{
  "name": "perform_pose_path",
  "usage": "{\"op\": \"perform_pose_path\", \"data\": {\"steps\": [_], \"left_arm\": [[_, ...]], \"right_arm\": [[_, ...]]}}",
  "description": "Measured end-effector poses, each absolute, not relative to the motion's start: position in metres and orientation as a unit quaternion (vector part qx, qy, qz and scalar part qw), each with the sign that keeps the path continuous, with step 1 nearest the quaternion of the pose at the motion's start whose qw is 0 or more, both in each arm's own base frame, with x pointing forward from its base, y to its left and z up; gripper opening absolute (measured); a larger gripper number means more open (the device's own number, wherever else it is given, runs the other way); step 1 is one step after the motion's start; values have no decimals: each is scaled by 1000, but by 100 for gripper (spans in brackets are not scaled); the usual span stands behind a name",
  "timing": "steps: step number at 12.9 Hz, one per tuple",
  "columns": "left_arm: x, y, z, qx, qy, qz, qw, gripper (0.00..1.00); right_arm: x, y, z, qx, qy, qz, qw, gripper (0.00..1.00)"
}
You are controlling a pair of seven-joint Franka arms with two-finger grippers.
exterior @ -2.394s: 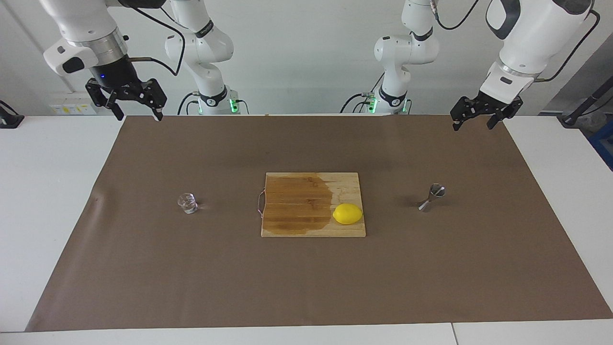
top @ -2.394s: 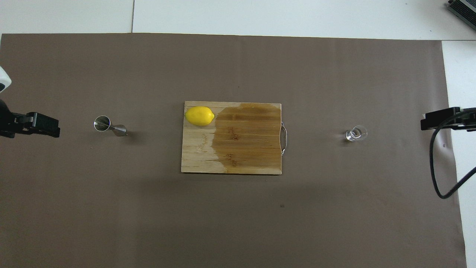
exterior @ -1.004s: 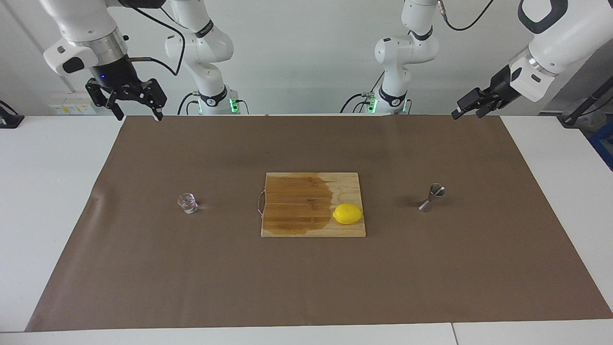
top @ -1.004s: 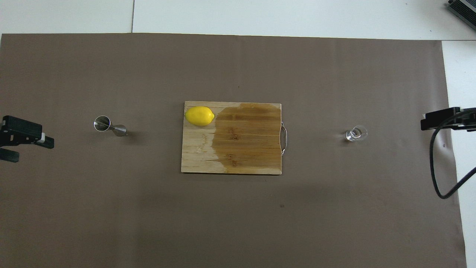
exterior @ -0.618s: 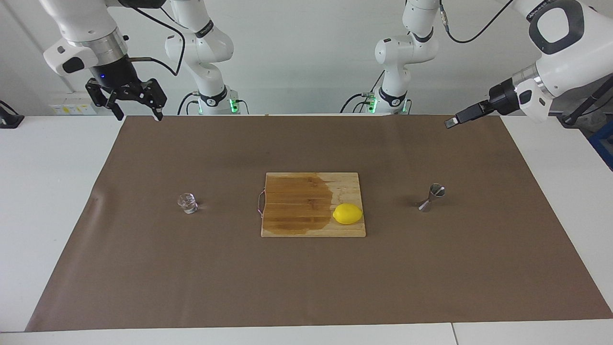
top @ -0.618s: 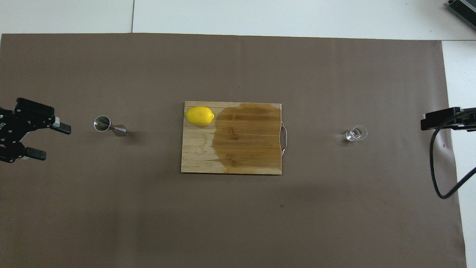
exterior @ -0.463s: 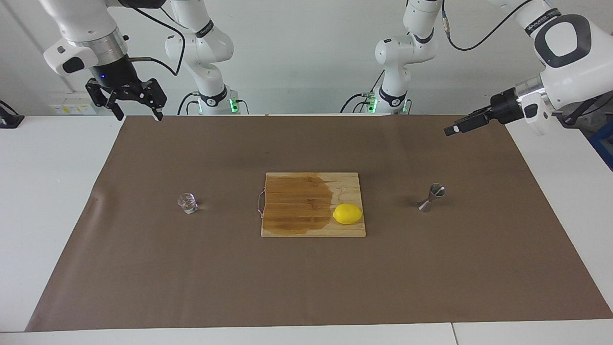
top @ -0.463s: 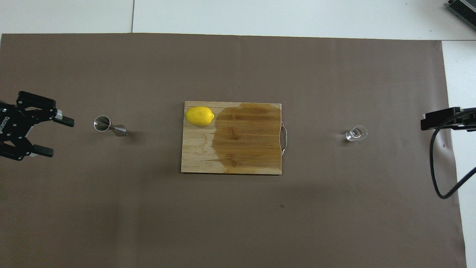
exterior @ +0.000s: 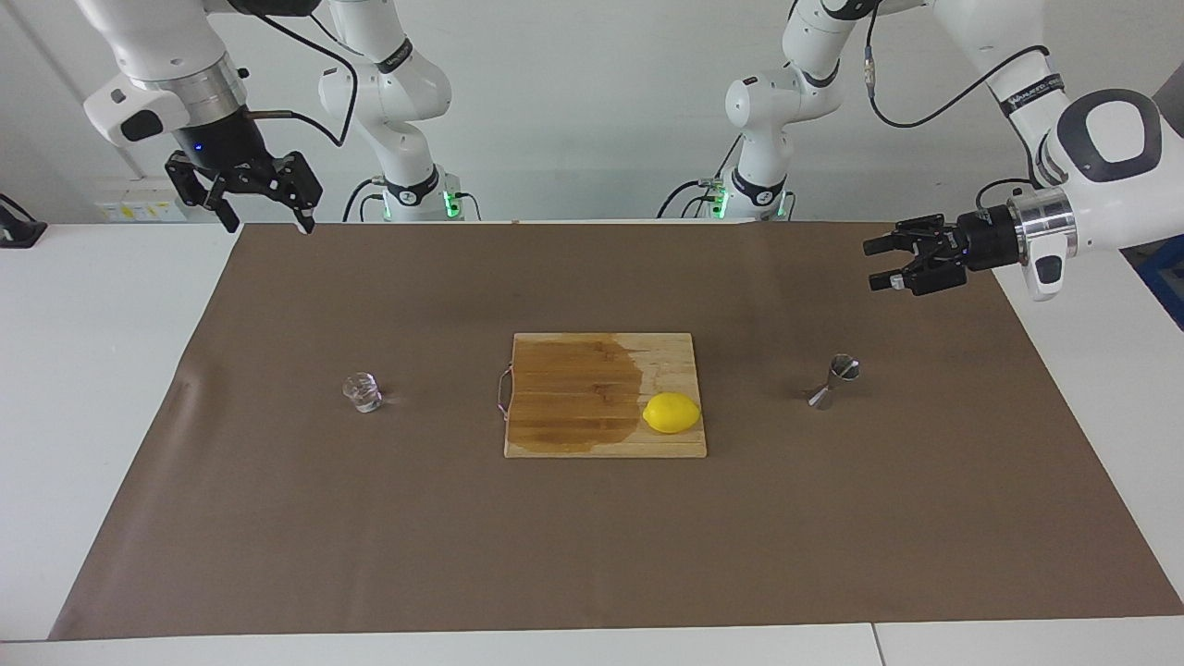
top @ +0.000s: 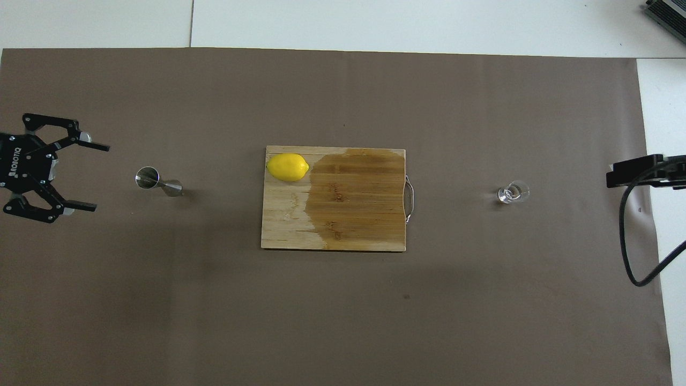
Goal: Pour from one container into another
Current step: 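Open the left gripper and move it toward the metal cup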
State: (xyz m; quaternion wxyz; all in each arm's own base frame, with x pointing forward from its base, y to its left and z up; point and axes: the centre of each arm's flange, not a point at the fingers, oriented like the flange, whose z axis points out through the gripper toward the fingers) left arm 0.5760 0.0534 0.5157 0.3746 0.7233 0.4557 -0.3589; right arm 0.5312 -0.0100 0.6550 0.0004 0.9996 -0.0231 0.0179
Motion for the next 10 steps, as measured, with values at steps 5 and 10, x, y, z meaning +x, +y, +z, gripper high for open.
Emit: {"op": "perform_pose_path", "data": {"steps": [5,10], "left_arm": [[580,80,469,632,495,-417,425,100],[580,99,420,555,511,-456,472,100]], "right_arm": [[531,-10,655,1000,-23,18,0,100],[531,-10,655,1000,-23,18,0,100]]}}
